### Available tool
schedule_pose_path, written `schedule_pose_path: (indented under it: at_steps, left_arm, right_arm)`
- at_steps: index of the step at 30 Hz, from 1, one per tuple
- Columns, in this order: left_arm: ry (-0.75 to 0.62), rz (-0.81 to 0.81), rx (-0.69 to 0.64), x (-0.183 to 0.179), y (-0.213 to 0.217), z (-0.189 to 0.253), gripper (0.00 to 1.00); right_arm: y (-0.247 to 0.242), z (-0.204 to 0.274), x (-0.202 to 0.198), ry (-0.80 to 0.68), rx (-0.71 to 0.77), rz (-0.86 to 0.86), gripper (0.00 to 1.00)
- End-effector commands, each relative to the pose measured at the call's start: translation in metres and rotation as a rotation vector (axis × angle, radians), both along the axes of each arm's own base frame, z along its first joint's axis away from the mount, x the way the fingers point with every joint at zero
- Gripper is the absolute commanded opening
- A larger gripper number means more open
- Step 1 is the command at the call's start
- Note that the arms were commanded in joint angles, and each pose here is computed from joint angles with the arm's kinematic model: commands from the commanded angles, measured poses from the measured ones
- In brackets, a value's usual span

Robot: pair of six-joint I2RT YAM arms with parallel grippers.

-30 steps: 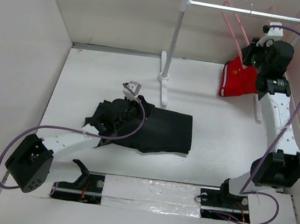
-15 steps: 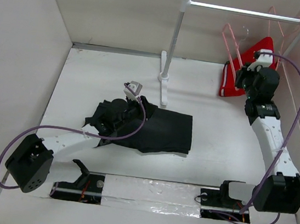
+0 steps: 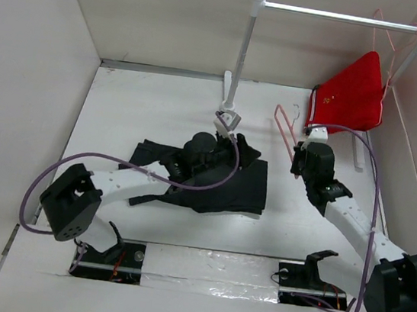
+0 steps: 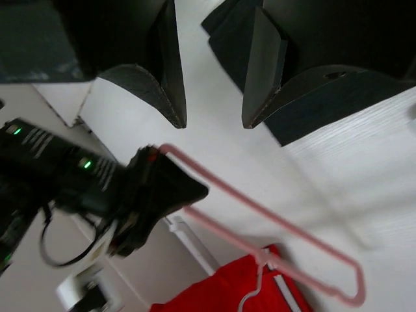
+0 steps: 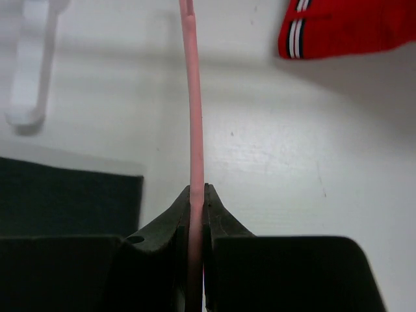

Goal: Place the trousers on the hanger
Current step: Pick up the hanger from the clothesline.

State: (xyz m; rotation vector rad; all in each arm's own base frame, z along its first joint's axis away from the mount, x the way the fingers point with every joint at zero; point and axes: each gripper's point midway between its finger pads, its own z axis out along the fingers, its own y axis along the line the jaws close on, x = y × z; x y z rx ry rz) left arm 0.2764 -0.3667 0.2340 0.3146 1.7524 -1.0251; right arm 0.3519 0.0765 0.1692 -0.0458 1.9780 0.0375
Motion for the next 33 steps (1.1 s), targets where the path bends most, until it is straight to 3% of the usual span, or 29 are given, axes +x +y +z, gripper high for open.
schedule_pose_path:
  at_steps: [1,4,9,10,11,17,24,33]
  left_arm:
    - [0.032,-0.08,-0.094,-0.007,-0.034,0.019,0.37]
    - [0.086,-0.161,-0.13,-0.006,-0.062,0.018,0.39]
    - [0.105,-0.158,-0.162,0.007,-0.092,0.018,0.46]
    - [0.152,-0.152,-0.112,0.01,-0.096,-0.011,0.46]
    - [0.133,-0.164,-0.138,0.015,-0.106,0.005,0.47]
    - [0.2,-0.196,-0.111,0.027,-0.135,-0.024,0.49]
    - [0.258,-0.153,-0.063,0.036,-0.139,-0.061,0.48]
    - [0.287,-0.122,-0.042,0.041,-0.139,-0.076,0.43]
  right_arm:
    - [-0.009,0.014,-0.004,-0.095,0.014,-0.076,0.0]
    - [0.005,0.0,-0.018,-0.089,0.039,-0.021,0.0]
    - [0.02,-0.015,-0.034,-0.083,0.068,0.018,0.0]
    - [0.023,-0.015,-0.037,-0.091,0.079,0.028,0.0]
    - [0.026,-0.018,-0.041,-0.101,0.091,0.041,0.0]
    - [0.036,-0.02,-0.052,-0.122,0.118,0.063,0.0]
    - [0.044,-0.022,-0.055,-0.12,0.105,0.075,0.0]
    - [0.045,-0.03,-0.057,-0.103,0.054,0.044,0.0]
